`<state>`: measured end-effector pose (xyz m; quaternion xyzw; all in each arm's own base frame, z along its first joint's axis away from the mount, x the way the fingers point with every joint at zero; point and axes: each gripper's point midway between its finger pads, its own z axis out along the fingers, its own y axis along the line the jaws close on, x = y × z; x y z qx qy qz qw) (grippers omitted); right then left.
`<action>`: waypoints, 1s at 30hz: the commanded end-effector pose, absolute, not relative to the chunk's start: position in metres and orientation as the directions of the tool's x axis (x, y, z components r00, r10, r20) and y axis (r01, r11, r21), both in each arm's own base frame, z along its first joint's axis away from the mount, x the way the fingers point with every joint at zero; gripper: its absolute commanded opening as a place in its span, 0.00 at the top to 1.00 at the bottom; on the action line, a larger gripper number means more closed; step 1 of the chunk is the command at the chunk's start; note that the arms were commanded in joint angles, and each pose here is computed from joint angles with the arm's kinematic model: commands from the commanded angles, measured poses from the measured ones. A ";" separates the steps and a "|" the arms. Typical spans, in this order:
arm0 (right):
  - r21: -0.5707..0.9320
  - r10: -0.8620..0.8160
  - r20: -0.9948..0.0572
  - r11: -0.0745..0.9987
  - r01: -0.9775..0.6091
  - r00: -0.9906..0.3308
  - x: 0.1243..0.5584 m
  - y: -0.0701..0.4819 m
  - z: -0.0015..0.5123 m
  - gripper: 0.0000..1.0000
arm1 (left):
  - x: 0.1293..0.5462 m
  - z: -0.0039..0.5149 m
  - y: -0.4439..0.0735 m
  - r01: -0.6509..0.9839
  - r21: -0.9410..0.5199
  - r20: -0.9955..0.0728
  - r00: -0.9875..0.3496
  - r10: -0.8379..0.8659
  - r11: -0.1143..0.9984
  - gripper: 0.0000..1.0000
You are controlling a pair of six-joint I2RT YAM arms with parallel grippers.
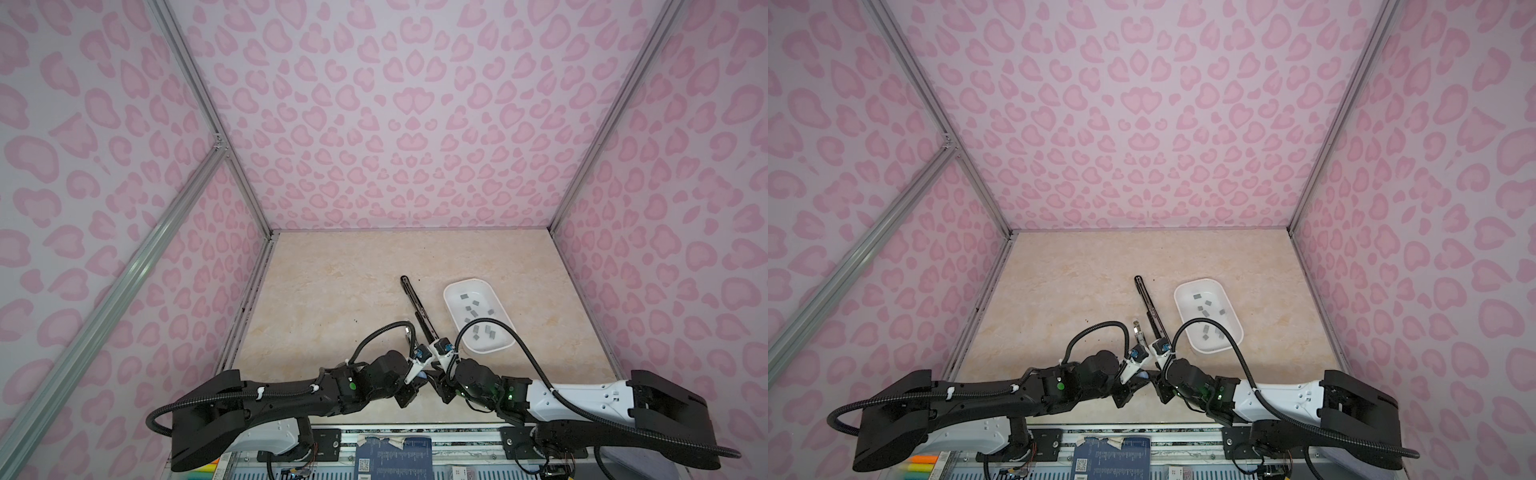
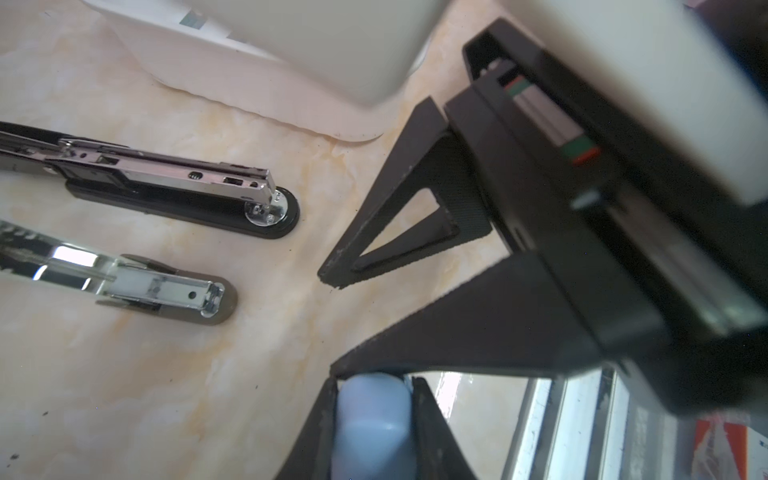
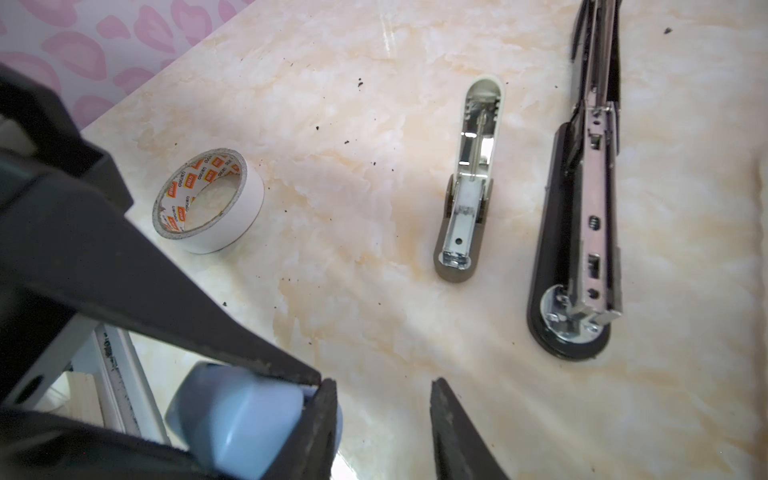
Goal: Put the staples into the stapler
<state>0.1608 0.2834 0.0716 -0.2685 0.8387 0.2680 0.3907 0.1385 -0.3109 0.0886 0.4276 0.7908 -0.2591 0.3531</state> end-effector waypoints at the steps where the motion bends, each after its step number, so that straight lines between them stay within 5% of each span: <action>1: 0.238 -0.274 -0.783 0.697 -0.677 -0.558 0.156 0.288 0.063 0.62 | 0.147 0.121 -0.318 0.851 -0.120 -0.861 -0.346 0.373 0.512 0.96; 21: 0.216 -0.230 -0.831 0.706 -0.674 -0.507 0.155 0.273 0.084 0.63 | 0.132 0.149 -0.301 0.875 -0.151 -0.920 -0.295 0.259 0.460 0.96; 30: 0.276 -0.091 -0.905 0.616 -0.737 -0.415 0.140 0.262 0.136 0.74 | 0.129 0.144 -0.304 0.887 -0.148 -0.912 -0.293 0.287 0.437 0.96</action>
